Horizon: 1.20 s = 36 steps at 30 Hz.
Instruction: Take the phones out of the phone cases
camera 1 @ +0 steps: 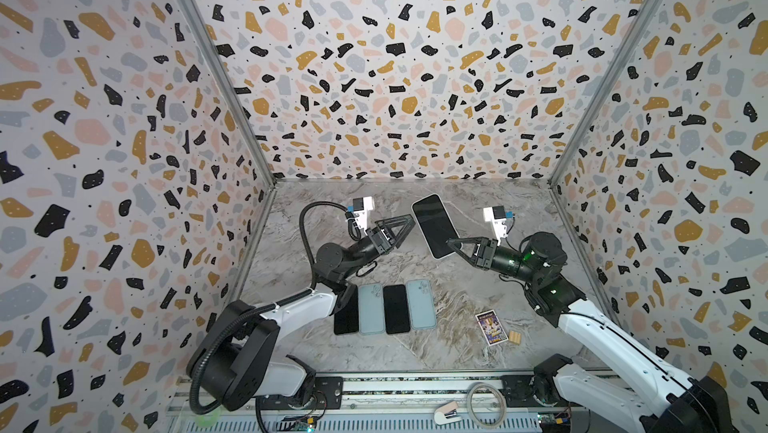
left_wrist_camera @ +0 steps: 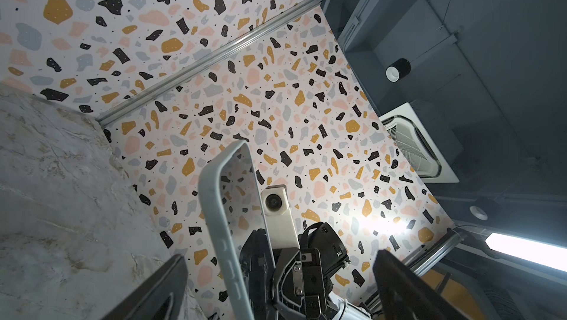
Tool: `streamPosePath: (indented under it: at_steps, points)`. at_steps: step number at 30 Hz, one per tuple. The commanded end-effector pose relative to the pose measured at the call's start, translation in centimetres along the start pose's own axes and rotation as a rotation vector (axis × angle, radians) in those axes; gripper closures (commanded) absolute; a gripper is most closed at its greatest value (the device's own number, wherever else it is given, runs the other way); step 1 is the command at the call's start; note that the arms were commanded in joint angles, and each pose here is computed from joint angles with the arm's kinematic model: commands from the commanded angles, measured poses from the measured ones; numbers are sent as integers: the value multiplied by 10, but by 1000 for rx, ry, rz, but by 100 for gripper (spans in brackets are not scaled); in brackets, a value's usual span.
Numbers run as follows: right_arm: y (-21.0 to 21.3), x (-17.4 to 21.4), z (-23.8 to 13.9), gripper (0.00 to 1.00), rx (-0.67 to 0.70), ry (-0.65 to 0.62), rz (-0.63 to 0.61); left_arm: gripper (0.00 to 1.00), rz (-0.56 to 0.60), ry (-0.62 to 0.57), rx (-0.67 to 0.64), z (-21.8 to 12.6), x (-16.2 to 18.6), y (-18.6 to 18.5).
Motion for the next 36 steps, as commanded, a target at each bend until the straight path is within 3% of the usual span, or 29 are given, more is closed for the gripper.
streamPosePath:
  at_steps: [1,9,36]
  points:
    - [30,-3,-5,100,-123,-17,-94,7,54,13,120,7,-2,-20]
    - [27,0,-3,100,-124,-5,-91,18,36,56,175,17,7,-23]
    - [17,8,-3,100,-73,30,-114,62,7,123,122,22,15,-7]
Point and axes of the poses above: each gripper's point midway between its finger pads, its own z axis out along the fingers, its own y axis along the line the jaws close on, x = y × z, the point moved 8 cm from there along -z, back along the fingers, and after that the axes turned 1 degree about z, right-handed, at the moved point
